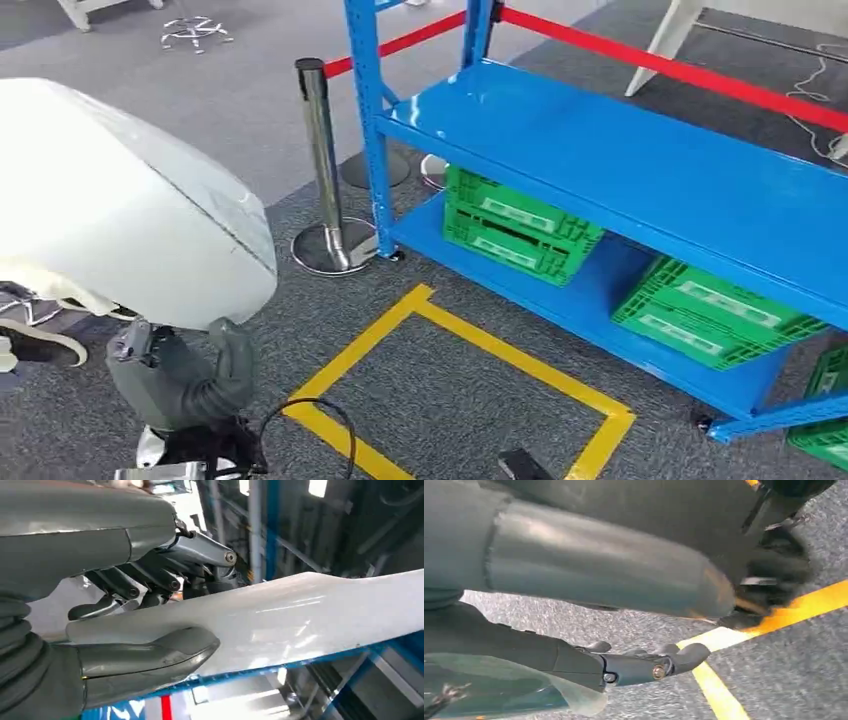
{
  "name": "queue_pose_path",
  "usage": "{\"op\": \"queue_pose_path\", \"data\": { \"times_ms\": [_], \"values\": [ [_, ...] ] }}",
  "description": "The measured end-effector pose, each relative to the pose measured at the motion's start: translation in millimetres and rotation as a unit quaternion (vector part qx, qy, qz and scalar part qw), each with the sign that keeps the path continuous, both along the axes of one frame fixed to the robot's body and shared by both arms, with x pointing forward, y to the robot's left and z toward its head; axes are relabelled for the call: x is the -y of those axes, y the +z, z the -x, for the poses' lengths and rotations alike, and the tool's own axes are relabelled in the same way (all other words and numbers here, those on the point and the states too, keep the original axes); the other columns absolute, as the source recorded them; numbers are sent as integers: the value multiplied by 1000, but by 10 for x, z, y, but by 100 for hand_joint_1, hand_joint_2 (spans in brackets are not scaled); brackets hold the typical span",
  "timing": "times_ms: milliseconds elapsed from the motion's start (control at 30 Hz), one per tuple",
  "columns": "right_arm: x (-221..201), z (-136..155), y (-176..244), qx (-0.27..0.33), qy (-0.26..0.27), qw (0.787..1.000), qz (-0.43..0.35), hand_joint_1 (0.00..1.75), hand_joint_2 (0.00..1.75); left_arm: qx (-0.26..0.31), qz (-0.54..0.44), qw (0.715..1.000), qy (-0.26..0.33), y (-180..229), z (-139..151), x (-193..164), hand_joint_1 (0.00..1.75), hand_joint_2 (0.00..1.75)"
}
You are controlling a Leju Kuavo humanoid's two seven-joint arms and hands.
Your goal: Take the parts from the cabinet and place them on the table.
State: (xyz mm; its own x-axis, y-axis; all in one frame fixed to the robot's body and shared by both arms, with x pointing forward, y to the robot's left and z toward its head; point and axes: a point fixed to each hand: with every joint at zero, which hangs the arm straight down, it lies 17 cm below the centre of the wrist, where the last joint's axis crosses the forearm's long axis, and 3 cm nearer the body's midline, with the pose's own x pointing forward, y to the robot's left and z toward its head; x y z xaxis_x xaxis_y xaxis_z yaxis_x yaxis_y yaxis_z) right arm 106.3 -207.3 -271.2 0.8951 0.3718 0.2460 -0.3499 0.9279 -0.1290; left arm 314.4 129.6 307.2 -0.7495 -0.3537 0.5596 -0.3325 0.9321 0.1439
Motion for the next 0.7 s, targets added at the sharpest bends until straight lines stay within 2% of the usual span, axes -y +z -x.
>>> {"op": "queue_pose_path", "data": {
  "times_ms": [133,333,533,700],
  "values": [
    [11,17,-4,-1,9,1000,5,0,0,-34,28,999,-23,-109,-56,-33,175,175],
    [-50,56,0,9,42,999,18,0,0,-41,23,998,-50,-212,118,-27,175,175],
    [-137,163,-5,4,42,999,11,0,0,-45,15,996,-70,-257,166,20,175,175],
    [-163,111,10,17,44,999,4,0,0,-39,11,996,-79,-240,172,46,175,175]
  ]
}}
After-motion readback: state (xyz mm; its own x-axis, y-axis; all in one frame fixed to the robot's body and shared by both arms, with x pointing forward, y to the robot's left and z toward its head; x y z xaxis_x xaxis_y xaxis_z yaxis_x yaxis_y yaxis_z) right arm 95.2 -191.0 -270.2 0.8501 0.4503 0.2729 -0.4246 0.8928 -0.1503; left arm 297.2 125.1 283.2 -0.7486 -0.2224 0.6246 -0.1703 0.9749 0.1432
